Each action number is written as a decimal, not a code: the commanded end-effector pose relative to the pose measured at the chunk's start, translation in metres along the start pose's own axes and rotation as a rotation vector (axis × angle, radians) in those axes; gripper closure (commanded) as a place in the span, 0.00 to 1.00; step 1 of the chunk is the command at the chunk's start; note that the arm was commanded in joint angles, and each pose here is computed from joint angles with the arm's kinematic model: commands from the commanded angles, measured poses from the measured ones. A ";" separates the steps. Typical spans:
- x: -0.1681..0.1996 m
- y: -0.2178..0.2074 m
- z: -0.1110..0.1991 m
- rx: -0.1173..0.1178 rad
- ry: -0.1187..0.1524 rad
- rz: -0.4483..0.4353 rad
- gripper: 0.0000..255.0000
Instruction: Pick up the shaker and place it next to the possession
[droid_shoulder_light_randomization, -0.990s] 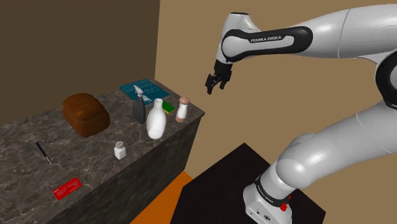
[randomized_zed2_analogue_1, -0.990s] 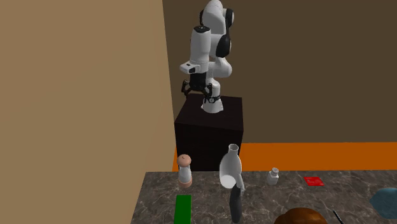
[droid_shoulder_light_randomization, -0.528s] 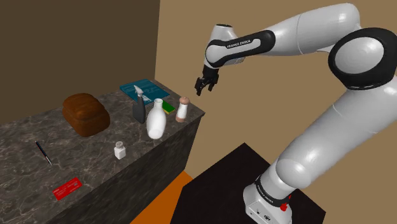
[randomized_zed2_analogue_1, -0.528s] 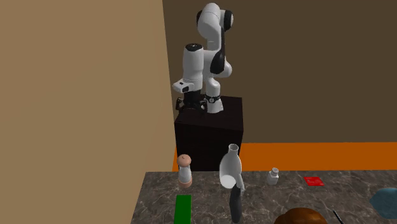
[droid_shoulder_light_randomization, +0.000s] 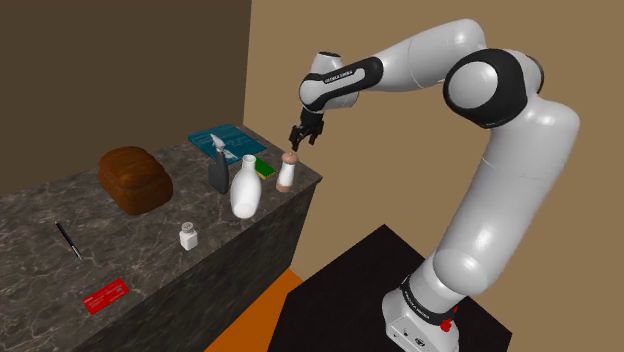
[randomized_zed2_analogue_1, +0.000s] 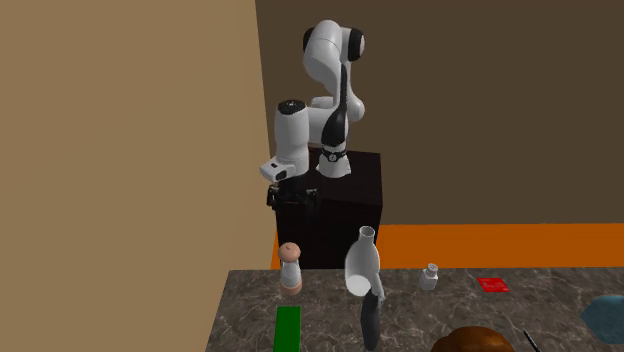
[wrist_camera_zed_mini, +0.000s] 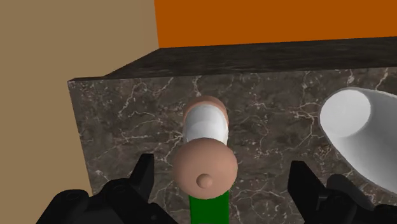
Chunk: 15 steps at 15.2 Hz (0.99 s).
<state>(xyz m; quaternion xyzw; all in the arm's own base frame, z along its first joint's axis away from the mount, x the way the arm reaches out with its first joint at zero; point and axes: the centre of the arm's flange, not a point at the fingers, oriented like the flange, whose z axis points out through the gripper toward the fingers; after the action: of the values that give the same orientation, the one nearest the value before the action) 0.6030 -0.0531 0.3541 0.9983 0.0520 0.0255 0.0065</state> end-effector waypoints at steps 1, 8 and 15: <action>0.020 0.004 0.019 0.008 0.005 -0.010 0.00; 0.068 0.012 0.068 0.028 0.016 -0.034 0.00; 0.068 0.011 0.097 0.028 0.016 -0.034 0.00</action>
<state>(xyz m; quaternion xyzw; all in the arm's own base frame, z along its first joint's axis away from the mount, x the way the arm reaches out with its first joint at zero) 0.6766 -0.0576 0.2629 0.9970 0.0694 0.0324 -0.0074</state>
